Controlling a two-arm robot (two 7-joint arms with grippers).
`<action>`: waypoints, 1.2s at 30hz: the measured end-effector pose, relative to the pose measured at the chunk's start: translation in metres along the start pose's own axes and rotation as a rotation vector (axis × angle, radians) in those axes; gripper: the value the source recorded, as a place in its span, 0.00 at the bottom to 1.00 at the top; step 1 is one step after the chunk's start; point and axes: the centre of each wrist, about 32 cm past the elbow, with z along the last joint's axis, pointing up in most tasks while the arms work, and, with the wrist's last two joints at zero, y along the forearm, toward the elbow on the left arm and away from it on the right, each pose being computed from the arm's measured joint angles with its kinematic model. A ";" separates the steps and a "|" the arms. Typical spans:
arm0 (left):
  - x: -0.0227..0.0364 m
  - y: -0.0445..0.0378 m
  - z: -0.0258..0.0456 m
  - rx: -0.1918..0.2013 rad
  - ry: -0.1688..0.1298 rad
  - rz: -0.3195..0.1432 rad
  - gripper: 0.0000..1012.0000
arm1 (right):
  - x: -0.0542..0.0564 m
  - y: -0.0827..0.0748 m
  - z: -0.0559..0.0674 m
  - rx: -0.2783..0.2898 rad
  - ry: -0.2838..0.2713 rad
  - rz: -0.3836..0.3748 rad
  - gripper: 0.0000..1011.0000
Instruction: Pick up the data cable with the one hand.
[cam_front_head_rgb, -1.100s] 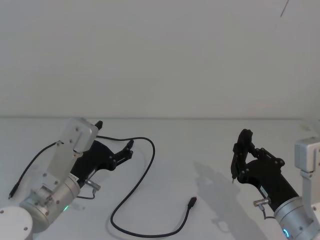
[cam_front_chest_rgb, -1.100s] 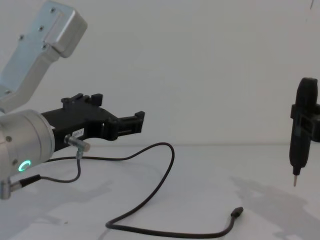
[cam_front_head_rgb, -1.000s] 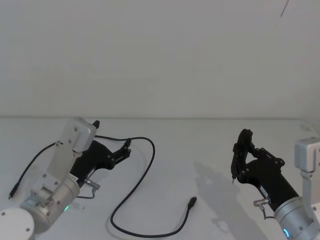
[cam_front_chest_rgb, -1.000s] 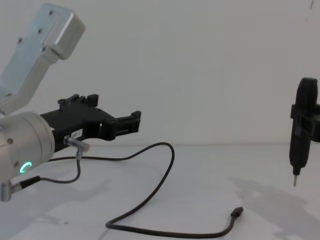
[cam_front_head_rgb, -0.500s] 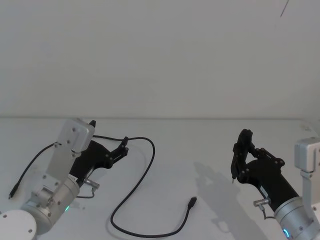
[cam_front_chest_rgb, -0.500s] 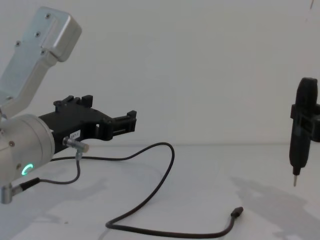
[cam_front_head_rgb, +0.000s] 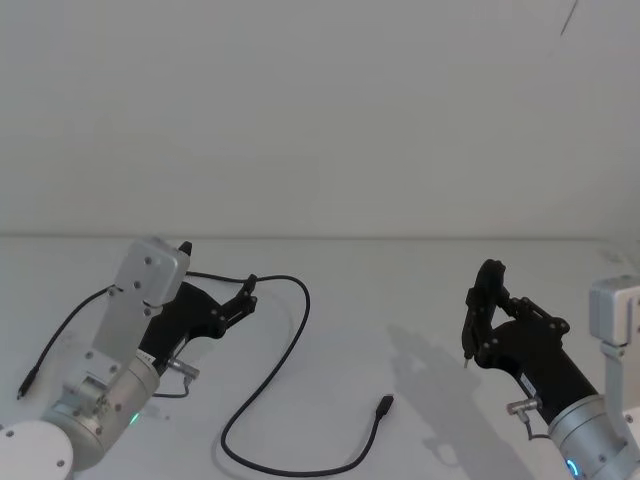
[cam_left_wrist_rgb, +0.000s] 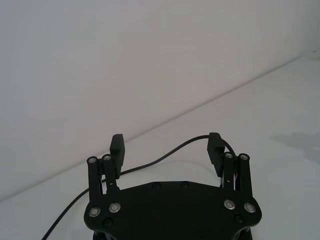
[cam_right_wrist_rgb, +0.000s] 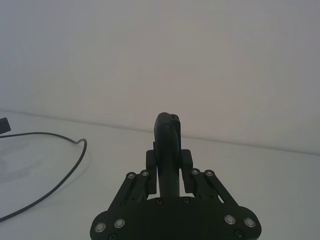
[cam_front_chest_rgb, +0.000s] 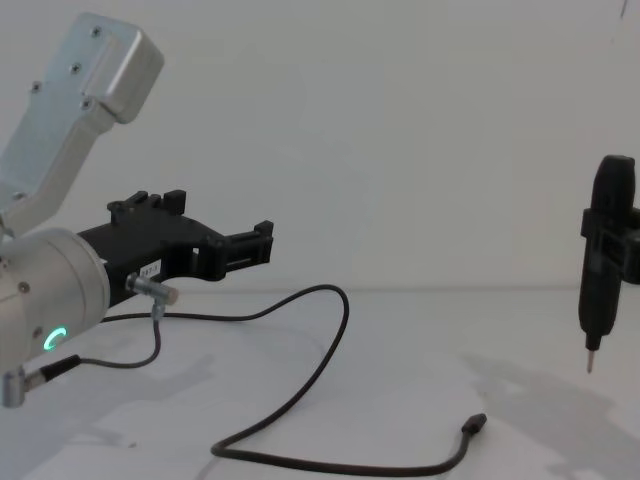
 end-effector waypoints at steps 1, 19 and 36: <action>0.0000 0.0000 0.0000 0.000 0.000 0.000 0.99 | 0.000 0.000 0.000 0.000 0.000 0.000 0.28; 0.0083 0.0026 0.0050 -0.003 -0.009 -0.134 0.99 | 0.000 0.000 0.000 0.000 0.000 0.000 0.28; 0.0235 0.0154 0.0172 0.023 -0.012 -0.390 0.99 | 0.000 0.000 0.000 0.000 0.000 0.000 0.28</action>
